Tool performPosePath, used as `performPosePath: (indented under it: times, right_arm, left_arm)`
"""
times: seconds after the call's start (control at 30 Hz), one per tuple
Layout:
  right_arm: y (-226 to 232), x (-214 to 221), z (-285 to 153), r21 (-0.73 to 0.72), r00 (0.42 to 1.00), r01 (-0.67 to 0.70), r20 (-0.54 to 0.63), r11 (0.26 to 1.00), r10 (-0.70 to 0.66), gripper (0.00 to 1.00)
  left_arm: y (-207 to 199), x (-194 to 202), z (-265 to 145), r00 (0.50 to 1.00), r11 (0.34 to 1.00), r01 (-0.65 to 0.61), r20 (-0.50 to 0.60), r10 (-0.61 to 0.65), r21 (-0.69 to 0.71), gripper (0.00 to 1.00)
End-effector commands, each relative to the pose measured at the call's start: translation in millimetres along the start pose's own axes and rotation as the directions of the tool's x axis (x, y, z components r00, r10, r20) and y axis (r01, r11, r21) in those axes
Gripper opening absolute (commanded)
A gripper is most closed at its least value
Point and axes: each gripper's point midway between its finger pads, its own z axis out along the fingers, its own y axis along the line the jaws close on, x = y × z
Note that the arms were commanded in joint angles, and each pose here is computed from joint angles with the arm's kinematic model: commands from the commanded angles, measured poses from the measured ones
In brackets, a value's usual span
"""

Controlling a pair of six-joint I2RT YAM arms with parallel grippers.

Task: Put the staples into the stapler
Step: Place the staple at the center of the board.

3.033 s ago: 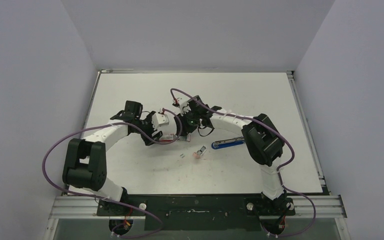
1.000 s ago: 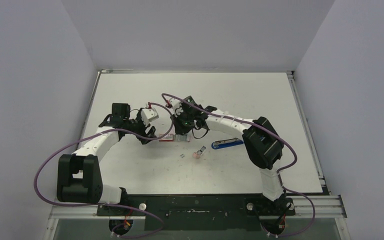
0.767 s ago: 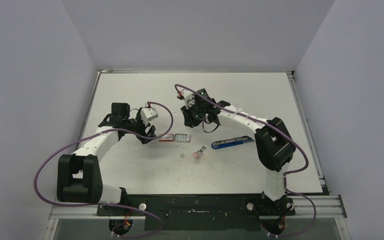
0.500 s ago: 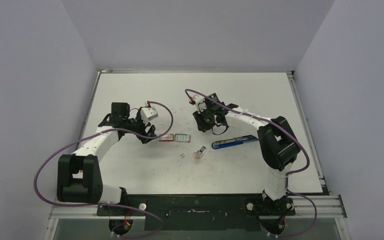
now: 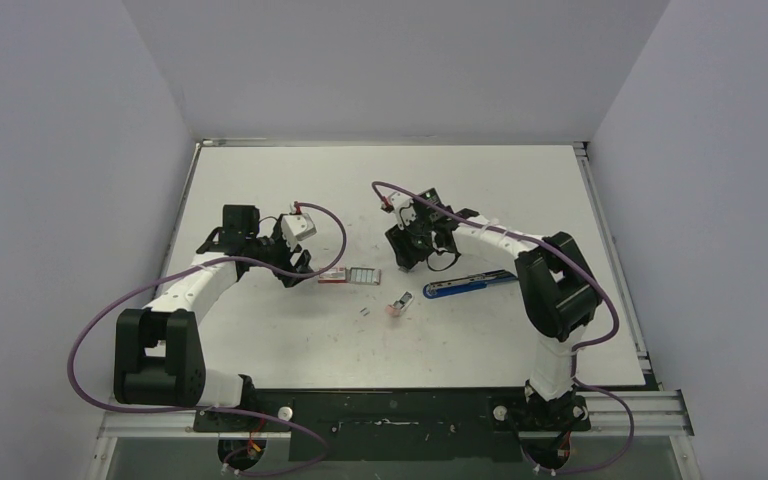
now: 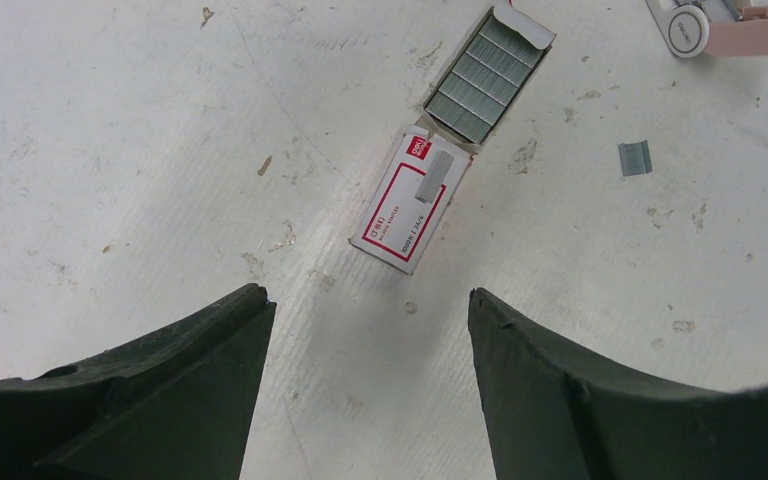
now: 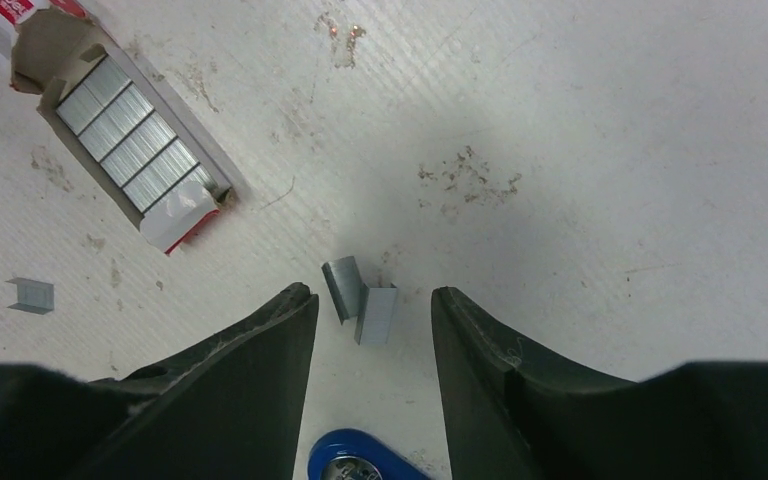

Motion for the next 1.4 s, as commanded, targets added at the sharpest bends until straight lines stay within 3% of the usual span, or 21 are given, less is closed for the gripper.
performPosePath:
  times: [0.0, 0.2, 0.6, 1.37]
  right_arm:
    - [-12, -13, -15, 0.015, 0.997, 0.031, 0.063, 0.999, -0.032, 0.45]
    - [-13, -3, -14, -0.062, 0.999, 0.001, 0.045, 0.998, 0.002, 0.38]
    - [-5, 7, -2, -0.146, 0.999, -0.047, 0.015, 0.988, 0.049, 0.39]
    - [-3, 33, 11, -0.136, 0.997, -0.067, -0.041, 0.988, 0.062, 0.36]
  left_arm:
    - [10, -24, -4, 0.997, 0.999, -0.045, 0.066, 0.046, -0.019, 0.7]
    - [9, -21, -3, 0.997, 0.999, -0.04, 0.062, 0.041, -0.018, 0.69]
    - [10, -21, -4, 0.997, 0.999, -0.038, 0.06, 0.039, -0.022, 0.7]
    - [9, -21, -4, 0.997, 0.999, -0.037, 0.06, 0.038, -0.02, 0.7]
